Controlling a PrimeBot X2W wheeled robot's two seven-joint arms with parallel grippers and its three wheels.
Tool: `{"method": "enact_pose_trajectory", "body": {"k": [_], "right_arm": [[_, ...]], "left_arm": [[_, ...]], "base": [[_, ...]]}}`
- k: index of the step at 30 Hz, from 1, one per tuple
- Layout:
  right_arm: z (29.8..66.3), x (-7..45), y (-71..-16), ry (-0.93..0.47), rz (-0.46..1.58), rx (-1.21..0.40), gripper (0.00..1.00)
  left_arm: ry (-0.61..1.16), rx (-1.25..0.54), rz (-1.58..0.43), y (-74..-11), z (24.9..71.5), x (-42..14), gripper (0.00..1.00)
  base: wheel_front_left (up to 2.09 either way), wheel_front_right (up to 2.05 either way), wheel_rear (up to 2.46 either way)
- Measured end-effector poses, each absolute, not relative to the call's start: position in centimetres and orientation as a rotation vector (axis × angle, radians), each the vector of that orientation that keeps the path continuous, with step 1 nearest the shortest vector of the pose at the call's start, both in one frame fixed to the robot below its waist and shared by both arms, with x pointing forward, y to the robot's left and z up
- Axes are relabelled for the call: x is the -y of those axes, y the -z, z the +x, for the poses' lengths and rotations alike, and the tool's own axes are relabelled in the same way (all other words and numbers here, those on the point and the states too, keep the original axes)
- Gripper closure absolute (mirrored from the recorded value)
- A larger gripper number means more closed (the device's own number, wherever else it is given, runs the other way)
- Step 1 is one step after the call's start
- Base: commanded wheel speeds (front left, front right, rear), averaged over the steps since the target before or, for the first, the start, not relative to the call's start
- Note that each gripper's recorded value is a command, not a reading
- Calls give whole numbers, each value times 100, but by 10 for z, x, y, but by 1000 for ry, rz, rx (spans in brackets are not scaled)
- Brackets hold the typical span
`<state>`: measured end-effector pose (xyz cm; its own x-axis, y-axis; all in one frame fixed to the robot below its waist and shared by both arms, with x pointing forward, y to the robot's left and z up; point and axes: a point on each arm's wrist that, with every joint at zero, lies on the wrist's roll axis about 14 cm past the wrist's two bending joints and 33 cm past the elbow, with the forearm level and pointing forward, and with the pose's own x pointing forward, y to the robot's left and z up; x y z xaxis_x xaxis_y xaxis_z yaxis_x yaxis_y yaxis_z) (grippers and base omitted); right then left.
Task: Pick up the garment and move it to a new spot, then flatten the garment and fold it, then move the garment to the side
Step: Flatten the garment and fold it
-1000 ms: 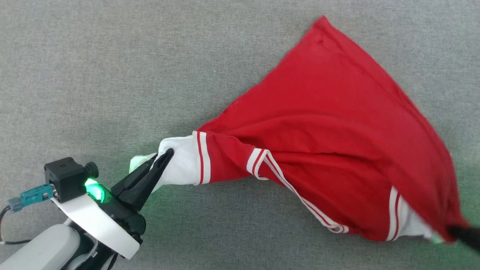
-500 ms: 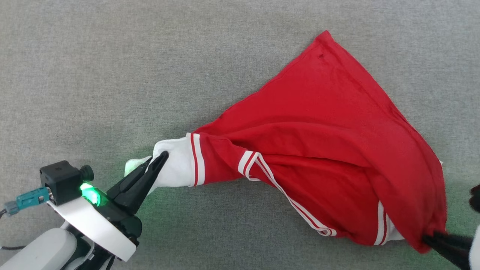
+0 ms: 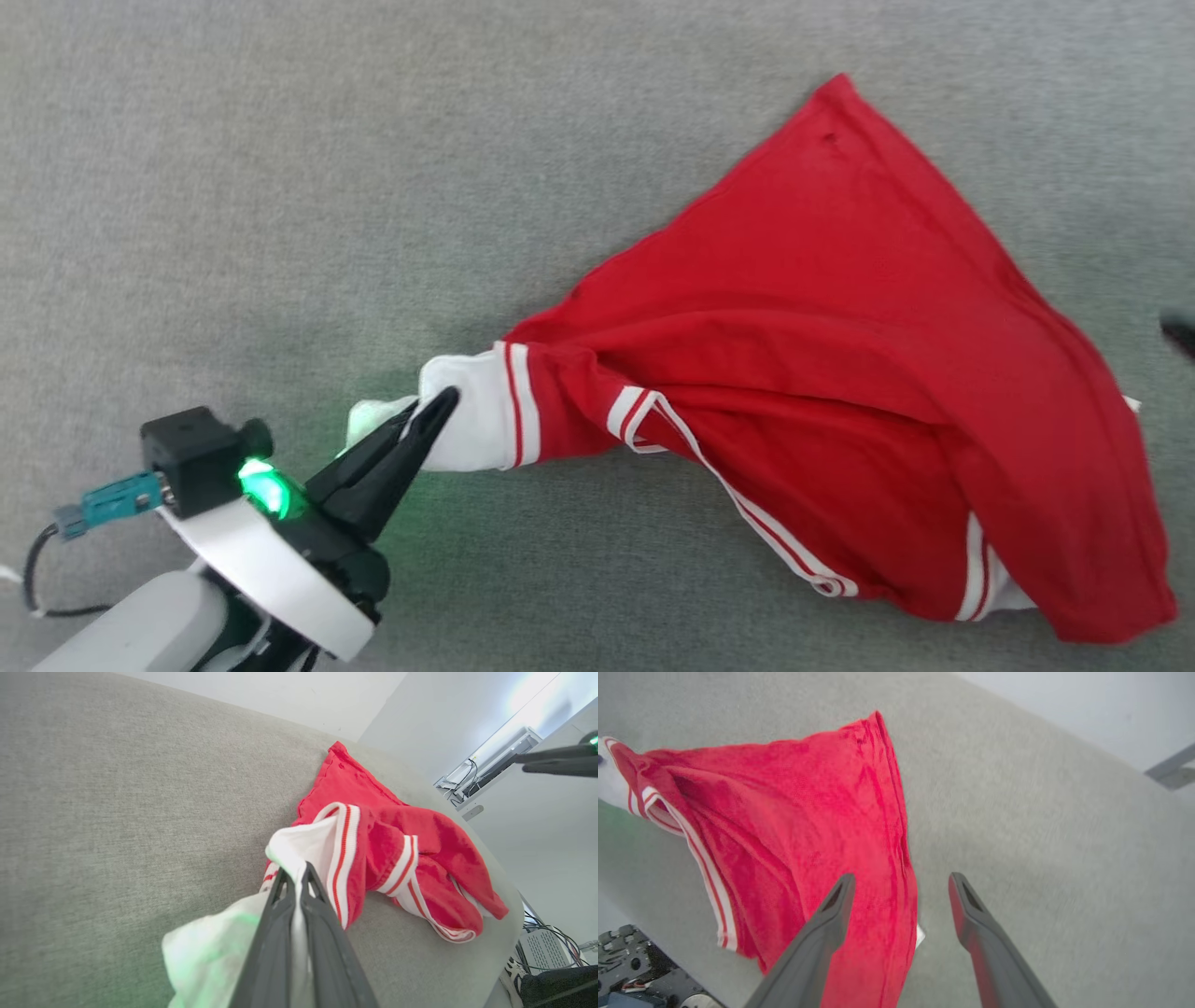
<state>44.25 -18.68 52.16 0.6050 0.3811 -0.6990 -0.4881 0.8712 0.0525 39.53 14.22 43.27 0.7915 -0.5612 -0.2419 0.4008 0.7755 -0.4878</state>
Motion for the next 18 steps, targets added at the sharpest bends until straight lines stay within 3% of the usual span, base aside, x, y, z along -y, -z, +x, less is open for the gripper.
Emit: {"method": "enact_pose_trajectory", "body": {"k": [10, 18], "right_arm": [[539, 122, -479, -630, -285, -779, 0], [562, 90, -403, -693, -367, -948, 0]], "left_arm": [[521, -404, -451, -424, 401, -138, 100], [494, -432, -471, -410, 404, -137, 100]], "base": [[0, 0, 0], [0, 0, 0]]}}
